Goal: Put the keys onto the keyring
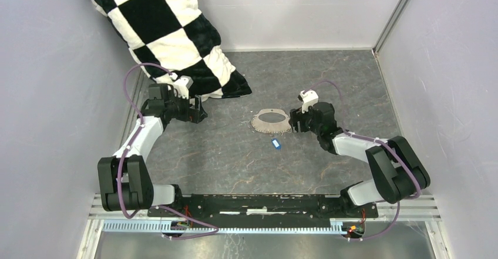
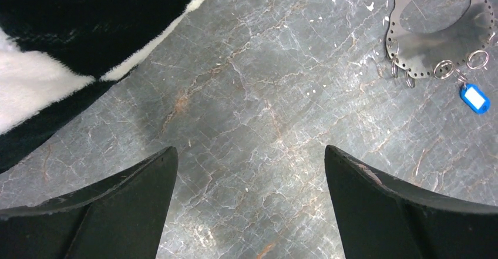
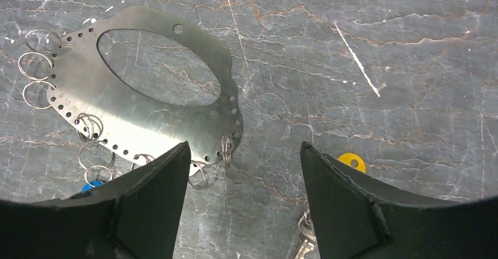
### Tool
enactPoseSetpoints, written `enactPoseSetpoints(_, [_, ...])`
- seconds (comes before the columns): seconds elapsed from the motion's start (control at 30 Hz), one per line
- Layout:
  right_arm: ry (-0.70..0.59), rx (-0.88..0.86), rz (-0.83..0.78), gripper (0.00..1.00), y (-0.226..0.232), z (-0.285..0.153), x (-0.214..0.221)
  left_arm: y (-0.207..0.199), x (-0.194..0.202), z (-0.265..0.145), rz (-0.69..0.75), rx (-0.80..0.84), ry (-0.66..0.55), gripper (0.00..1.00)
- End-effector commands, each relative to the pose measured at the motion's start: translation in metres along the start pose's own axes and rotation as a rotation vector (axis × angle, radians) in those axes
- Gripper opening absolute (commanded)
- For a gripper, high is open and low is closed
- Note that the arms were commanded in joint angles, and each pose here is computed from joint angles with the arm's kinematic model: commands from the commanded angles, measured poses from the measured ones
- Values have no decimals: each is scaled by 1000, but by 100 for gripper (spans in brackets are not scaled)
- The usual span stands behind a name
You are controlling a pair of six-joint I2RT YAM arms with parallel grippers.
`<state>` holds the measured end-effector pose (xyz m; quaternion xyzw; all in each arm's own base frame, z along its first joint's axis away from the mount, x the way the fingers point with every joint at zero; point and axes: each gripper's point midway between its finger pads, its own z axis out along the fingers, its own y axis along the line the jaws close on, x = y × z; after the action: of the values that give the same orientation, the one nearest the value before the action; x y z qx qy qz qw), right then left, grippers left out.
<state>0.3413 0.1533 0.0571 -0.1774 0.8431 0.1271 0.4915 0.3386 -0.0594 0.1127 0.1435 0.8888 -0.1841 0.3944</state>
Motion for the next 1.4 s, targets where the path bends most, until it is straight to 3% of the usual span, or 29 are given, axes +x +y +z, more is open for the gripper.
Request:
enactPoseSetpoints(0.0, [-19, -35, -27, 73, 8, 8, -16, -11, -14, -9, 54, 48, -22, 100])
enactPoseSetpoints(0.43, [36, -102, -30, 48, 21, 14, 0, -14, -6, -16, 107, 60, -1, 100])
enactPoseSetpoints(0.63, [47, -95, -36, 29, 19, 15, 2, -16, -5, -17, 109, 67, -3, 100])
enactPoseSetpoints(1.0, [76, -107, -47, 25, 20, 19, 9, -24, -12, -27, 136, 88, -22, 99])
enactPoseSetpoints(1.1, [61, -101, -50, 1, 19, 17, 6, -25, -11, -28, 138, 89, -20, 98])
enactPoseSetpoints(1.37, [-53, -125, -75, 0, 24, 7, -35, -34, -14, -35, 157, 125, -22, 95])
